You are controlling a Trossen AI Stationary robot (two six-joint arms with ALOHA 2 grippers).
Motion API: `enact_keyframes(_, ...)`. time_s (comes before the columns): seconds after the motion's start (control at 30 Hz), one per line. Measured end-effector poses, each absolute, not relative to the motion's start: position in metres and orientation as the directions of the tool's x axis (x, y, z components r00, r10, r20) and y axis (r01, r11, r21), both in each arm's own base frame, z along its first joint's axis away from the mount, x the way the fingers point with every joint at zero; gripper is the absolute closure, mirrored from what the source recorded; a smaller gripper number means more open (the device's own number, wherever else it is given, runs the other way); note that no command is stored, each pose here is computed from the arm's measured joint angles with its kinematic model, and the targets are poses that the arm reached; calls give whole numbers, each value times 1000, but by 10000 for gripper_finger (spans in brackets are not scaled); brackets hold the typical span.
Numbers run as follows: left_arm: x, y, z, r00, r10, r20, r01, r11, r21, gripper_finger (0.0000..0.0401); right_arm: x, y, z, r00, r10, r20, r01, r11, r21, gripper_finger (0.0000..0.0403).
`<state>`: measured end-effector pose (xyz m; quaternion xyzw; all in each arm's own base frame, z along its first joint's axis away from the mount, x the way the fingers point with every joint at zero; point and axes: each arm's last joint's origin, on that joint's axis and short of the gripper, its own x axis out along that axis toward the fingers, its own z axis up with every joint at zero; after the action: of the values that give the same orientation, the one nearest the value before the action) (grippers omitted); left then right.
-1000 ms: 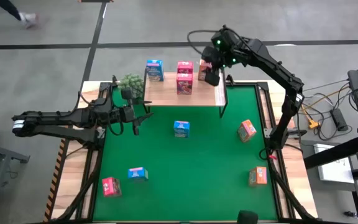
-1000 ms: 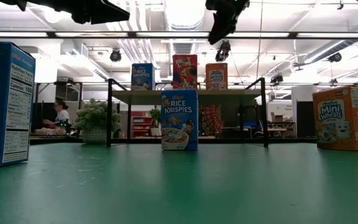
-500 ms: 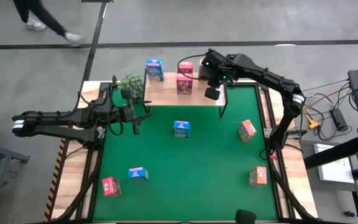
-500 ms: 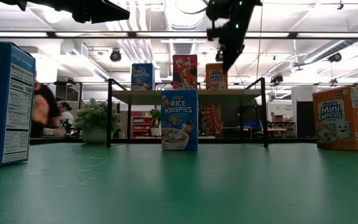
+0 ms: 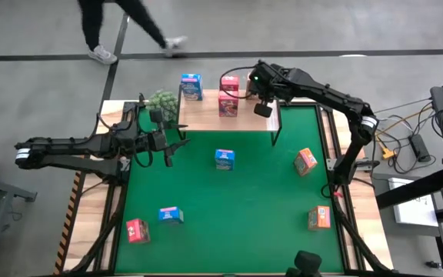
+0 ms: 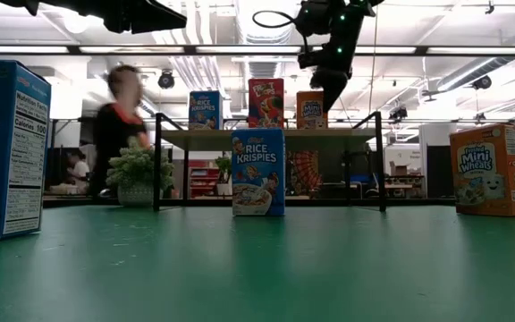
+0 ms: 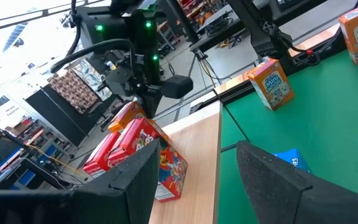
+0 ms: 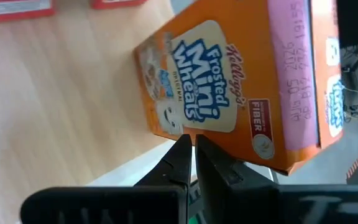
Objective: Stack cereal on shelf
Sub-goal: Put the top left orange cereal box on the shelf
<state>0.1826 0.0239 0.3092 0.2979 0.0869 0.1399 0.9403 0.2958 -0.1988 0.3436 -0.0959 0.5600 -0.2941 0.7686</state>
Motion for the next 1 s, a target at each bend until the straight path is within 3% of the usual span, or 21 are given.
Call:
enact_keyframes(0.4,183,24,309,946,315,-82,-210,784,584,205,292,-205,344,203,-551,-810,362,810,-461,390)
enact_keyframes(0.63,183,24,309,946,315,-81,-211,784,584,205,301,-202,344,365,-436,-822,347,884,-315,390)
enact_keyframes(1.0,183,24,309,946,315,-80,-211,784,584,205,309,-209,336,437,-475,-764,337,874,-351,390)
